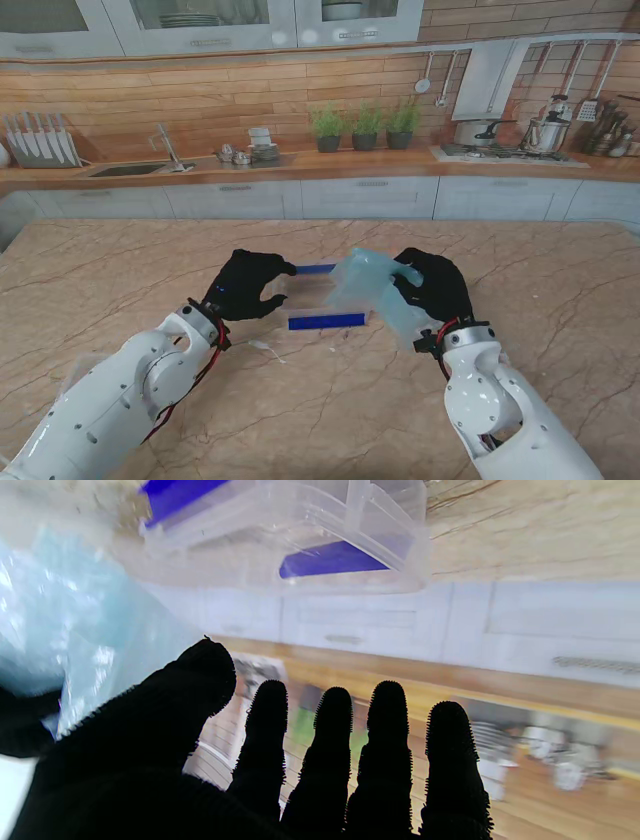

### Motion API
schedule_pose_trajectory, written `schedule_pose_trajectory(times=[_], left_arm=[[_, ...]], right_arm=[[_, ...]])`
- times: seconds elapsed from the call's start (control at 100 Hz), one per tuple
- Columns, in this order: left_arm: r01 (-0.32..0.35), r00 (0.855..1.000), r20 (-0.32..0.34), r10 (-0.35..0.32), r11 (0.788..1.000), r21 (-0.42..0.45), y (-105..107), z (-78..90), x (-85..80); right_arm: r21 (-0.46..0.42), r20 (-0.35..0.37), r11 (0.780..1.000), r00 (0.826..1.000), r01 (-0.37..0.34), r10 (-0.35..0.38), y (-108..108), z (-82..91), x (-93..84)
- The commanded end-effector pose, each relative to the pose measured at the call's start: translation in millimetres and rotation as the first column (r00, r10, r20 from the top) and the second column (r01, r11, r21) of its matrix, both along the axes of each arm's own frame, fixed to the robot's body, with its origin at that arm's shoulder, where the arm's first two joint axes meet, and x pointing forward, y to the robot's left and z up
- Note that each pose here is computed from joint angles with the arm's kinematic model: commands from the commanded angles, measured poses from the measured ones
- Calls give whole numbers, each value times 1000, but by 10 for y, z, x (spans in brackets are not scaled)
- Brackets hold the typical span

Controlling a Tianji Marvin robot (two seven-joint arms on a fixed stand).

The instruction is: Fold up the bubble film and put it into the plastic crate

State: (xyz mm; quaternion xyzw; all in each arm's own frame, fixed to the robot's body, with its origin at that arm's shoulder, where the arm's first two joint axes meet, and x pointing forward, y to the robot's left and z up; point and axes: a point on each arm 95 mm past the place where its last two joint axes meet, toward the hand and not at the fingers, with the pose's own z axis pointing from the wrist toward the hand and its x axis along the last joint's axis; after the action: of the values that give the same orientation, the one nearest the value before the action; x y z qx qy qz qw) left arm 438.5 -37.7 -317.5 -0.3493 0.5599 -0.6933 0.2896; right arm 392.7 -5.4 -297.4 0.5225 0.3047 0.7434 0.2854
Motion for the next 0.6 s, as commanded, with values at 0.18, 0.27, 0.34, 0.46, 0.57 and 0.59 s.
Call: schedule_pose_trajectory(times=[0.18,0.27,0.34,0.46,0.57,0.59], left_arm=[[-151,988,-49,144,967,-204,170,-10,-123],[-198,980,-39,194,942,-272,249,16,-147],[-224,973,-27,228,920,-322,289,31,-167],[-243,968,-26,251,900,-362,336,48,-200],[-245,966,-19,256,898,-365,357,59,-215],[-246,966,-17,257,898,-366,358,60,-215]], right_arm=[[-37,17,996,996,-85,85,250,232,325],[-54,14,992,993,-116,117,350,279,449],[-67,12,988,990,-138,139,427,302,550],[-100,12,979,983,-179,181,546,310,733],[-145,19,967,976,-212,217,638,285,874],[-151,18,964,975,-217,222,653,278,896]])
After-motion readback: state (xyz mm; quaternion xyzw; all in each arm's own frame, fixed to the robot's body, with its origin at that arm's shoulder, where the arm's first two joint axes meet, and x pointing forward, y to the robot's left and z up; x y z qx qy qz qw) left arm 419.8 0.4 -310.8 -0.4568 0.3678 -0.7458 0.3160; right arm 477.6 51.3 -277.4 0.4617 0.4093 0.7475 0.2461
